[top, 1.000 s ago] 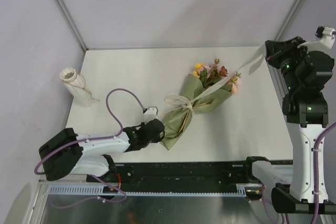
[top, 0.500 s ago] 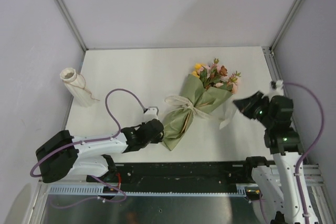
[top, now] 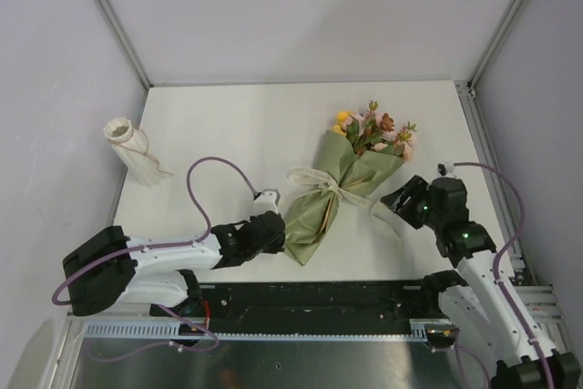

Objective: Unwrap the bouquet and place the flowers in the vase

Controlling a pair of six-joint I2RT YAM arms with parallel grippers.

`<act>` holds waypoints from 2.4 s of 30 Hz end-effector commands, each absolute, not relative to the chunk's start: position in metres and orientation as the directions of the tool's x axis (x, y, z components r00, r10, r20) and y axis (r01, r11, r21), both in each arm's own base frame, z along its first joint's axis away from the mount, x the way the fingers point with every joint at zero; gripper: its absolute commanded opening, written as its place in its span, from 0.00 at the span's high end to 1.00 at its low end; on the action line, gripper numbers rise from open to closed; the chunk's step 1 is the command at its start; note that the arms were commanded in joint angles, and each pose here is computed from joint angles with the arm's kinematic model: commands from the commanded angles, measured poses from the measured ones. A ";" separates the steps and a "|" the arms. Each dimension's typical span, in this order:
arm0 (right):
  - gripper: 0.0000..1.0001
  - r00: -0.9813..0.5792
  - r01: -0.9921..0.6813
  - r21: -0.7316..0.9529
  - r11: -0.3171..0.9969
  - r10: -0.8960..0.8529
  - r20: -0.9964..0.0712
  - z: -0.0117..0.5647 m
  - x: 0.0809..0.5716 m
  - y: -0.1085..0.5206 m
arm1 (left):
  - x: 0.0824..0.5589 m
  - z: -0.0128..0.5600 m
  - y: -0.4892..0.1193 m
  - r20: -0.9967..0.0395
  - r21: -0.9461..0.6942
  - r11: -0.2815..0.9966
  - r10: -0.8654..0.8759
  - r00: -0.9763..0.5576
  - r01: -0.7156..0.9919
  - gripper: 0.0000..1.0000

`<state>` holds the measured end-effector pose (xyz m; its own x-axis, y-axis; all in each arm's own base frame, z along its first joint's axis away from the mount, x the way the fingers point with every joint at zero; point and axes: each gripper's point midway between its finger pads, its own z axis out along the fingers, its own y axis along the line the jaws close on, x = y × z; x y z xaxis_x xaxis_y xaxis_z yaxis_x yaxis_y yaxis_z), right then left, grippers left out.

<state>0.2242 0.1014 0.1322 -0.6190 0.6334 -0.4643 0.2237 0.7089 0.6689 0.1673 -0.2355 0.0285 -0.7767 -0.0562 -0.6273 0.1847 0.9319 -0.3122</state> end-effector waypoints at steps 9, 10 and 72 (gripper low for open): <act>0.48 -0.559 0.041 0.714 0.699 0.608 -0.563 0.175 0.271 0.206 | 0.166 0.041 -0.251 -0.646 -0.381 0.900 -0.097 -0.757 0.210 1.00; 0.49 -0.570 0.037 0.712 0.701 0.600 -0.561 0.172 0.274 0.216 | 0.166 0.042 -0.250 -0.647 -0.385 0.899 -0.100 -0.756 0.210 1.00; 1.00 -0.599 0.225 0.480 0.848 0.509 -0.618 0.128 0.313 0.261 | 0.158 0.040 -0.250 -0.661 -0.395 0.897 -0.128 -0.739 0.199 1.00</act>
